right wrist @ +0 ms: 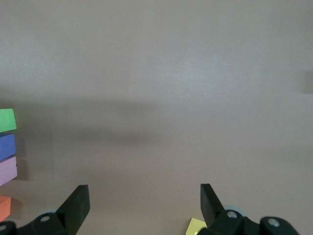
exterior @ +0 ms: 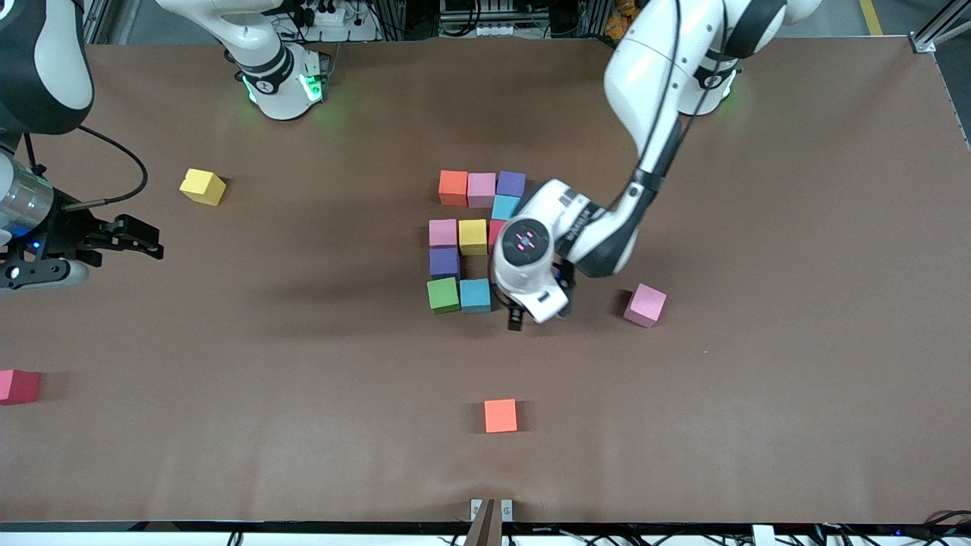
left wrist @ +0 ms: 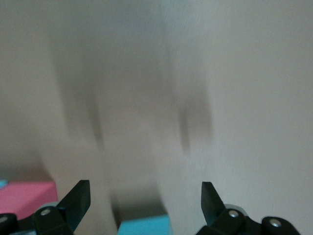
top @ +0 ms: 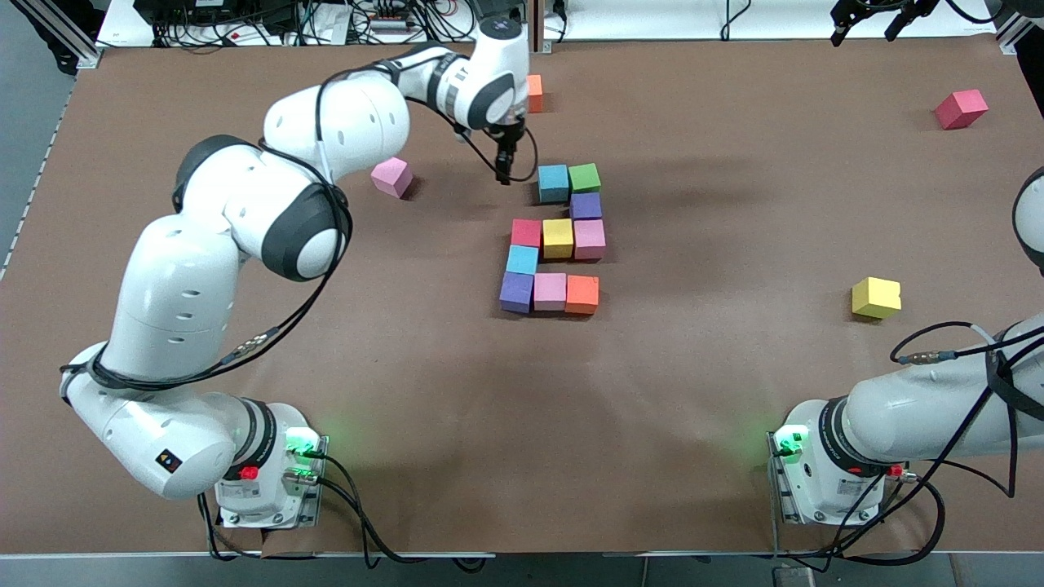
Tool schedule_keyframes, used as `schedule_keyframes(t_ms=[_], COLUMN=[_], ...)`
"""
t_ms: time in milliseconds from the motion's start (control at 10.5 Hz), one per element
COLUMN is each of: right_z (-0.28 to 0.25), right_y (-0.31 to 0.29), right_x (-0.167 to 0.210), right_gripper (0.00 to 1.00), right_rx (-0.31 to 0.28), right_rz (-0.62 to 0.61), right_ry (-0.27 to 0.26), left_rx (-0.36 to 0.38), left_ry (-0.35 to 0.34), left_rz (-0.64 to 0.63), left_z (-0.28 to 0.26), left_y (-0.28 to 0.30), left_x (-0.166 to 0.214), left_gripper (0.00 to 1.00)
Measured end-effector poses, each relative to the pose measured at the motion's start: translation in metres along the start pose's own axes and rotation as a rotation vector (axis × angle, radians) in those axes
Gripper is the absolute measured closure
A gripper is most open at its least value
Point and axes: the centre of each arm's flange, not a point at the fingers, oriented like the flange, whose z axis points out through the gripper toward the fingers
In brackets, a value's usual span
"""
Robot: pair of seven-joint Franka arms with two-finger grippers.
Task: Form number 2 with 11 blocks
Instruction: 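Open the left gripper and move it to the light pink cube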
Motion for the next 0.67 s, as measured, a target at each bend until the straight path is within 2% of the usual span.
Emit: schedule_keyframes(t_ms=[285, 665], right_z=[0.000, 0.000], right_y=[0.000, 0.000], right_x=[0.000, 0.000], right_gripper=[0.00, 0.00], right_rx=[0.000, 0.000], right_rz=[0.000, 0.001], right_ry=[0.000, -0.001], left_rx=[0.026, 0.088], left_ry=[0.000, -0.001], left_rz=[0.044, 0.163], left_z=[-0.015, -0.027], left_y=[0.016, -0.013], left_x=[0.075, 0.157], left_gripper=[0.00, 0.00])
